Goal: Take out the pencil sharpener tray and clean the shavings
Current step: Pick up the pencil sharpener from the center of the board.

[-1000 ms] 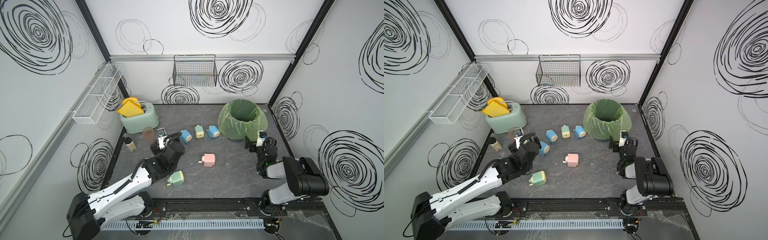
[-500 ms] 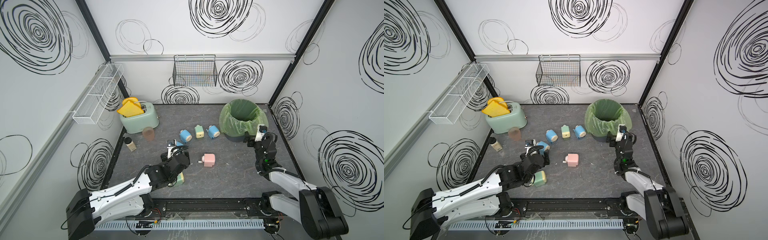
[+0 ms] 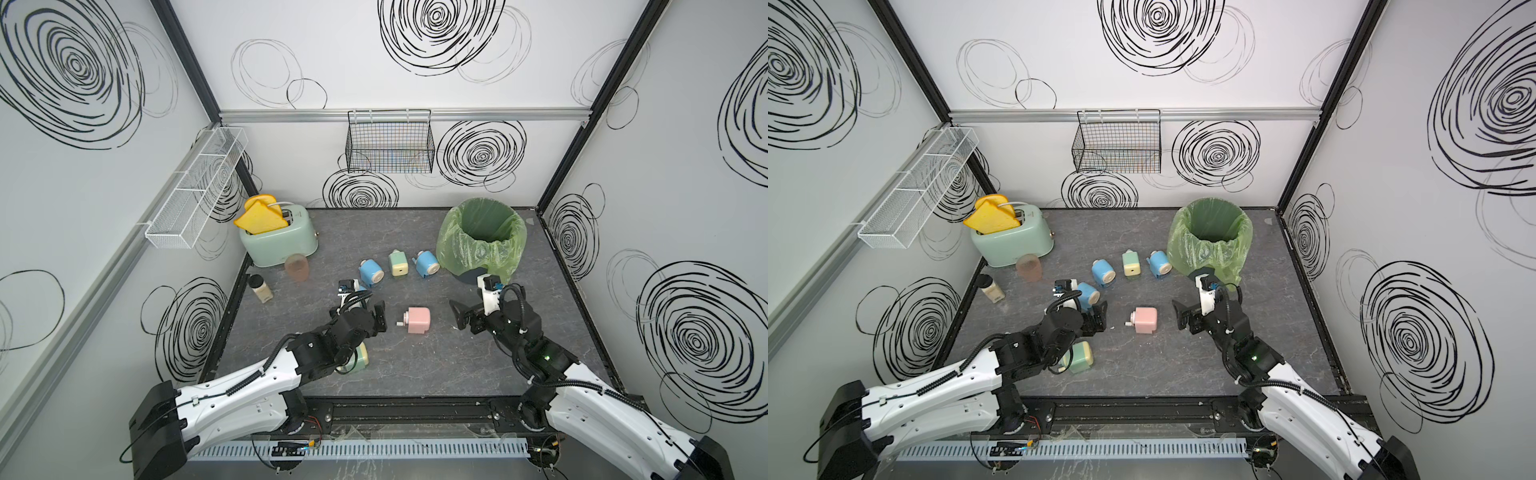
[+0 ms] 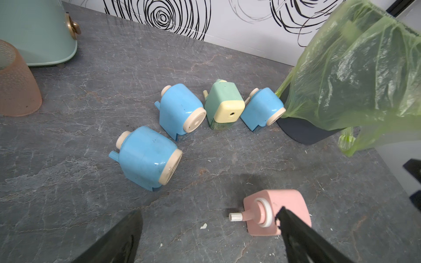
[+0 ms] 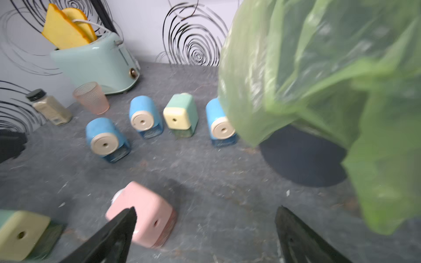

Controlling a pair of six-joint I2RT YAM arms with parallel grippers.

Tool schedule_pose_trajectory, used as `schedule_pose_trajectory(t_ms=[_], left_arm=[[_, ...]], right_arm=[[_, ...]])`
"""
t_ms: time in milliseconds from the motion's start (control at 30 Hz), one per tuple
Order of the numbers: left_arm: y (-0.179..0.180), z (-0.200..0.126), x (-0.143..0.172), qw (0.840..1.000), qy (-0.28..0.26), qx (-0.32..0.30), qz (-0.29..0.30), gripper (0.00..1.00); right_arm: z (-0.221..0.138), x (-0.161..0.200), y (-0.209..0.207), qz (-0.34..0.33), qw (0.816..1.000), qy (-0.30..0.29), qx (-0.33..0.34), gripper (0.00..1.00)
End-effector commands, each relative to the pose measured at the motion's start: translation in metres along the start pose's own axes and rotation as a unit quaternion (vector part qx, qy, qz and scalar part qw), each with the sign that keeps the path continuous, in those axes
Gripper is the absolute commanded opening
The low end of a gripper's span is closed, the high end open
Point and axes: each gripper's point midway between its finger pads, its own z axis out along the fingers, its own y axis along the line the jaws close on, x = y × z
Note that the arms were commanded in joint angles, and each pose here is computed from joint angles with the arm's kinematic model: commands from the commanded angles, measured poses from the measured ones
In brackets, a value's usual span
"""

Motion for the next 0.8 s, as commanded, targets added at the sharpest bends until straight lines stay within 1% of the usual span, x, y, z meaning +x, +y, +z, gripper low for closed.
schedule_pose_trajectory(t_ms=[0, 67, 133, 167, 200, 267, 300, 400, 500, 567, 667, 767], left_arm=[[-0.013, 0.000, -0.020, 0.999, -0.020, 0.022, -0.020, 0.97], [-0.016, 0.001, -0.024, 0.999, -0.018, 0.025, -0.016, 0.97], [-0.020, 0.002, -0.031, 0.999, -0.020, 0.028, -0.009, 0.97], [-0.022, 0.002, -0.035, 0.999, -0.020, 0.031, -0.007, 0.97], [-0.023, 0.002, -0.038, 0.999, -0.019, 0.034, -0.006, 0.97], [-0.026, 0.002, -0.045, 0.999, -0.018, 0.045, -0.005, 0.97], [-0.026, 0.002, -0.048, 0.999, -0.017, 0.049, -0.007, 0.97], [-0.026, 0.002, -0.057, 0.998, -0.017, 0.065, -0.013, 0.97], [-0.025, 0.002, -0.063, 0.997, -0.013, 0.077, -0.016, 0.97], [-0.020, 0.004, -0.067, 0.997, -0.005, 0.070, -0.021, 0.97], [-0.018, 0.007, -0.066, 0.997, 0.016, 0.076, -0.027, 0.97], [-0.017, 0.007, -0.063, 0.995, 0.024, 0.090, -0.033, 0.97]], right_arm=[[-0.002, 0.051, -0.026, 0.074, 0.991, 0.083, 0.076, 0.99], [0.000, 0.055, -0.023, 0.089, 0.988, 0.099, 0.075, 0.99], [0.004, 0.049, -0.003, 0.073, 0.993, 0.091, 0.027, 0.99], [0.003, 0.044, 0.015, 0.053, 0.996, 0.076, -0.016, 0.99], [0.002, 0.039, 0.032, 0.032, 0.996, 0.059, -0.054, 0.99], [-0.002, 0.030, 0.056, 0.007, 0.994, 0.043, -0.104, 0.99], [-0.003, 0.025, 0.068, -0.003, 0.990, 0.043, -0.131, 0.99], [0.001, 0.022, 0.091, -0.033, 0.982, 0.070, -0.173, 0.99], [0.010, 0.030, 0.106, -0.053, 0.972, 0.108, -0.202, 0.99], [0.017, 0.037, 0.111, -0.063, 0.967, 0.123, -0.212, 0.99], [0.028, 0.044, 0.113, -0.080, 0.965, 0.127, -0.215, 0.99], [0.034, 0.049, 0.120, -0.118, 0.955, 0.126, -0.241, 0.99]])
